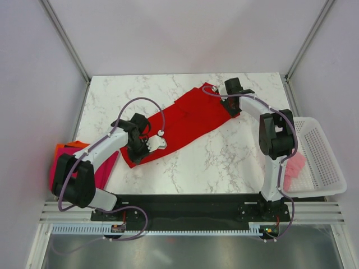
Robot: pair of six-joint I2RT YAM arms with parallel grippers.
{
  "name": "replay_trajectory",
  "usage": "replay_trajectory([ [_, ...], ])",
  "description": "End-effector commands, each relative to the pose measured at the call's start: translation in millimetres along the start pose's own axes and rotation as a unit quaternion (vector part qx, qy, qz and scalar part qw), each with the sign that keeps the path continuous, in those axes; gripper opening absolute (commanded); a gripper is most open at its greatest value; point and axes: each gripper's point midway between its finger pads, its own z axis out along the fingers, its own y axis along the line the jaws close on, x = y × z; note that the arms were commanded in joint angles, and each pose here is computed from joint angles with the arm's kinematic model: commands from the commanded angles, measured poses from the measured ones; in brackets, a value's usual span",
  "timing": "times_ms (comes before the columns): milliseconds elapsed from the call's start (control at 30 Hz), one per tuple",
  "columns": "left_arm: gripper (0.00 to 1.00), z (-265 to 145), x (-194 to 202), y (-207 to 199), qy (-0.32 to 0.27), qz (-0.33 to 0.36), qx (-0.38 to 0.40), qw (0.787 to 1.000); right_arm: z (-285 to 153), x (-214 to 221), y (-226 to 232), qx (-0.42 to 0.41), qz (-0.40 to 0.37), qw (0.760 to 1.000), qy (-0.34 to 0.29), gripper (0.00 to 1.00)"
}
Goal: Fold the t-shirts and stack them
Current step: Fold the tshirt
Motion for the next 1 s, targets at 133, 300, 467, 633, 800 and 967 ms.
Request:
replay_trajectory([
  [133, 0.02, -6, -6, -13, -0.008, -0.023, 0.013, 1.000, 18, -6, -5, -0.003, 0.015, 1.000, 0.000, 0.32],
  [300, 0.02, 1, -14, -27, 0.004, 0.011, 0.038, 0.999, 43, -16, -10, 0.005, 0.010, 1.000, 0.001, 0.27],
  [467, 0.02, 22, -33, -62, 0.024, 0.067, 0.101, 0.992, 77, -32, -16, 0.016, 0.005, 1.000, -0.002, 0.28],
  [633, 0.02, 46, -65, -91, 0.032, 0.116, 0.144, 0.982, 89, -73, -36, 0.042, 0.002, 0.998, -0.042, 0.30],
  [800, 0.02, 75, -121, -111, 0.020, 0.143, 0.176, 0.974, 106, -105, -44, 0.052, 0.001, 0.995, -0.080, 0.33],
  [967, 0.13, 81, -172, -146, -0.001, 0.161, 0.216, 0.963, 119, -139, -39, 0.059, 0.002, 0.989, -0.138, 0.36],
])
